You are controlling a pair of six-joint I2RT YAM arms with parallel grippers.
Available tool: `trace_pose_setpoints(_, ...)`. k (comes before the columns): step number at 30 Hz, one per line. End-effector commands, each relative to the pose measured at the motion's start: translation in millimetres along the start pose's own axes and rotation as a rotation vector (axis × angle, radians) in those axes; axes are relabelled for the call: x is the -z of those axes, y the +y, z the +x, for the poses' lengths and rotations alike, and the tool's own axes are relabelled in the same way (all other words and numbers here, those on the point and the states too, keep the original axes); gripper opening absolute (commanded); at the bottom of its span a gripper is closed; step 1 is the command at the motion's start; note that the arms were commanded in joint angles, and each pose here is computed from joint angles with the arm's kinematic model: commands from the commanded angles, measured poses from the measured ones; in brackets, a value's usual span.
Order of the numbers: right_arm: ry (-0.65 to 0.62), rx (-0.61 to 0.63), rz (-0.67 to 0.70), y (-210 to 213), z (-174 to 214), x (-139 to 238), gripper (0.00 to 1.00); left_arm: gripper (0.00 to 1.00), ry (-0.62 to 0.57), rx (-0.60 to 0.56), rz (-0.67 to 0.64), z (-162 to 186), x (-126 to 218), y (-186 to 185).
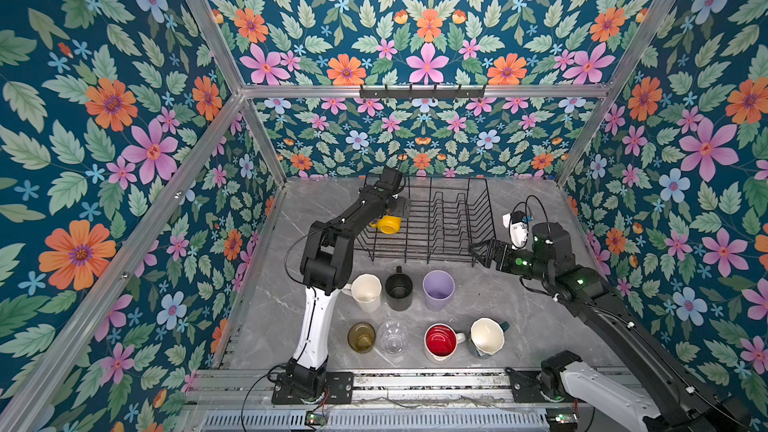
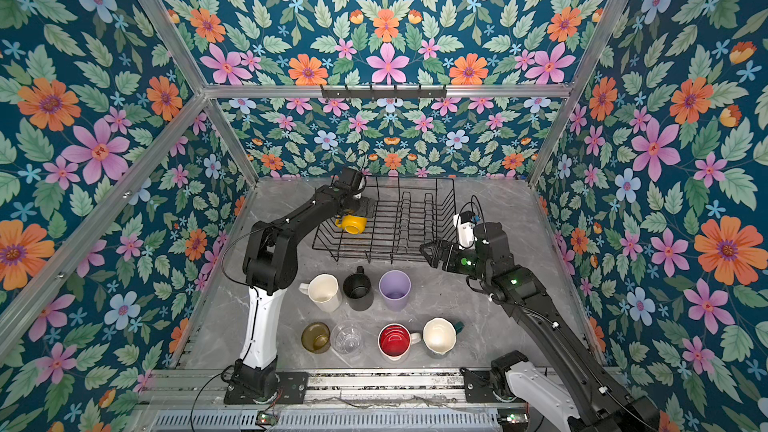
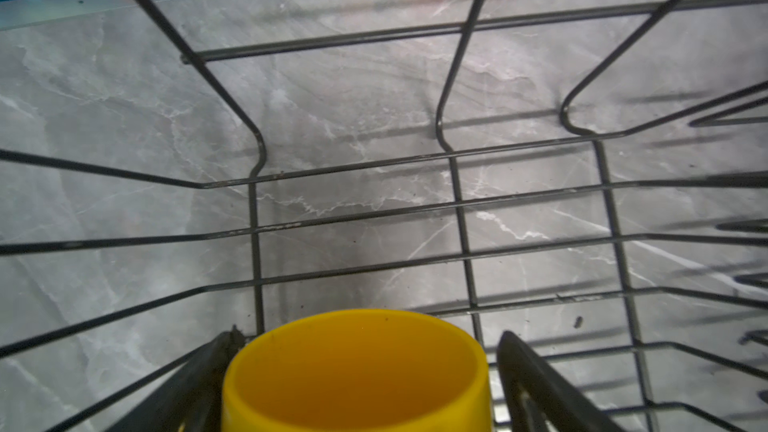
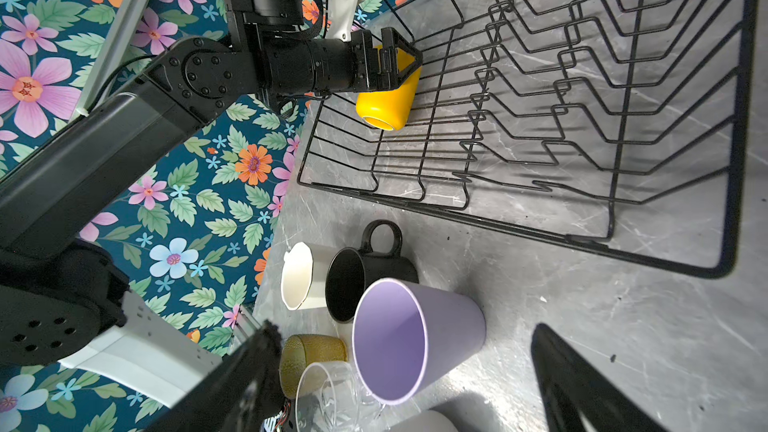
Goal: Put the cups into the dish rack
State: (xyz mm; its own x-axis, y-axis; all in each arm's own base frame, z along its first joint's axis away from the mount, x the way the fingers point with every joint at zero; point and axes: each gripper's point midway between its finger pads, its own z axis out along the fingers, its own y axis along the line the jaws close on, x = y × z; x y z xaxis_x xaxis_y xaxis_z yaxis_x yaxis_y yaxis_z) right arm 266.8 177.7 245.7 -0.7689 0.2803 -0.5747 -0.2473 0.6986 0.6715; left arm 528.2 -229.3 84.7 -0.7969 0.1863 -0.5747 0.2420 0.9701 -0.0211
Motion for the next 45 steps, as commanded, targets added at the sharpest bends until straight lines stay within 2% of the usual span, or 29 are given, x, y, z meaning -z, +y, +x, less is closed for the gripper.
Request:
trace_pose_setpoints(1,-0.004,0.01,0.005,-0.6,-1.7,-0.7,0.94,1.0,0.175,-0.048,-0.022,47.3,-1.5,7.9)
trace_pose_setpoints(13,-0.005,0.011,0.003,-0.2,-2.2,-1.1,0.94,0.94,0.258,-0.092,-0.067,68.8,11.0,18.0)
trace_pose_setpoints(19,-0.007,0.012,0.003,0.6,-2.4,0.2,0.94,0.78,0.263,-0.08,-0.037,70.6,7.6,12.6)
trace_pose_setpoints(26,-0.01,0.012,0.006,-0.1,-2.6,0.5,0.94,0.7,0.224,-0.079,-0.034,58.7,15.0,11.9)
trace_pose_setpoints(33,-0.007,0.012,0.006,-0.2,-2.2,0.0,0.94,0.49,0.199,-0.076,-0.003,52.7,24.7,7.2)
trace_pose_setpoints(36,-0.004,0.01,0.009,-1.1,-1.6,-0.8,0.94,0.38,0.176,-0.075,0.015,48.0,31.4,4.2)
trace_pose_setpoints(45,-0.004,0.01,-0.014,4.9,-6.8,-4.3,0.94,0.17,-0.031,-0.11,0.082,18.0,65.4,-5.1)
